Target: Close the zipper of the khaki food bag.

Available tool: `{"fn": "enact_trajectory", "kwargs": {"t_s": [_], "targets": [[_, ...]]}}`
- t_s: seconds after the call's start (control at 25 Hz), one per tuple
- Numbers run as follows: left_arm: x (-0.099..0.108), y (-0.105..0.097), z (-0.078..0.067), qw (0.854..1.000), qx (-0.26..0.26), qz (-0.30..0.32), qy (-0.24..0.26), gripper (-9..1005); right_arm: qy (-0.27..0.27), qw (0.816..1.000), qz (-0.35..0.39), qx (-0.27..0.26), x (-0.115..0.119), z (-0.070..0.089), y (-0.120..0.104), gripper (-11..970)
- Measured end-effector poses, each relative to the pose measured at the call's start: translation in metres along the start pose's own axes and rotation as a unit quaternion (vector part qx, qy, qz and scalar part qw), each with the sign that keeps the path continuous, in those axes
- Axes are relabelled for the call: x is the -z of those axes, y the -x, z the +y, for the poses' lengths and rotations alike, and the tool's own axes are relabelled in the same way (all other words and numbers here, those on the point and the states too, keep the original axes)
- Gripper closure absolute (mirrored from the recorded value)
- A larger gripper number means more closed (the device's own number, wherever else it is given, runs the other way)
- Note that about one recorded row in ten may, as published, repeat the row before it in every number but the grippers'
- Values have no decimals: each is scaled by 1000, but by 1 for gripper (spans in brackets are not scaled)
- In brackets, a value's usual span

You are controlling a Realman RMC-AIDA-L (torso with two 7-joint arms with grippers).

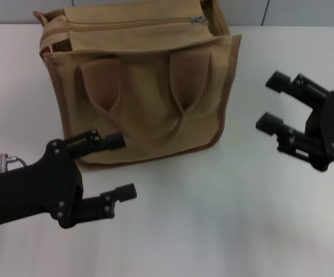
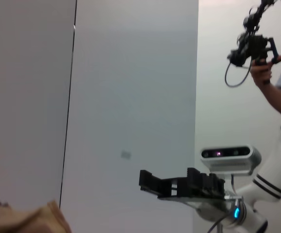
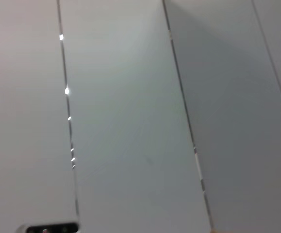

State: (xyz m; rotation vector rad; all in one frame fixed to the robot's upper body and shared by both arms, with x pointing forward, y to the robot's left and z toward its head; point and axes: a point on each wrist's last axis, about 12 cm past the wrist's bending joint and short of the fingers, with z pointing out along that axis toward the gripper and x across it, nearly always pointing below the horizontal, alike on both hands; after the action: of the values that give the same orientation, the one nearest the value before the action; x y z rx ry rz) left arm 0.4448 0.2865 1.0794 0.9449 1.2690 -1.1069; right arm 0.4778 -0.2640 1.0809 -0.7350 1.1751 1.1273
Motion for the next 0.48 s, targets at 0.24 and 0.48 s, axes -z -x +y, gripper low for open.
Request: {"fn": "enact_trajectory", "kwargs": {"t_s": [0.24,0.48], "targets": [[-8,-14,-8,997,-11,54,-52,216,12,999,38,1,2,2,-14,211],[-11,-17,-8,996,-8,65,-57,215,58,996,65,9,-6,1,-14,214]]}}
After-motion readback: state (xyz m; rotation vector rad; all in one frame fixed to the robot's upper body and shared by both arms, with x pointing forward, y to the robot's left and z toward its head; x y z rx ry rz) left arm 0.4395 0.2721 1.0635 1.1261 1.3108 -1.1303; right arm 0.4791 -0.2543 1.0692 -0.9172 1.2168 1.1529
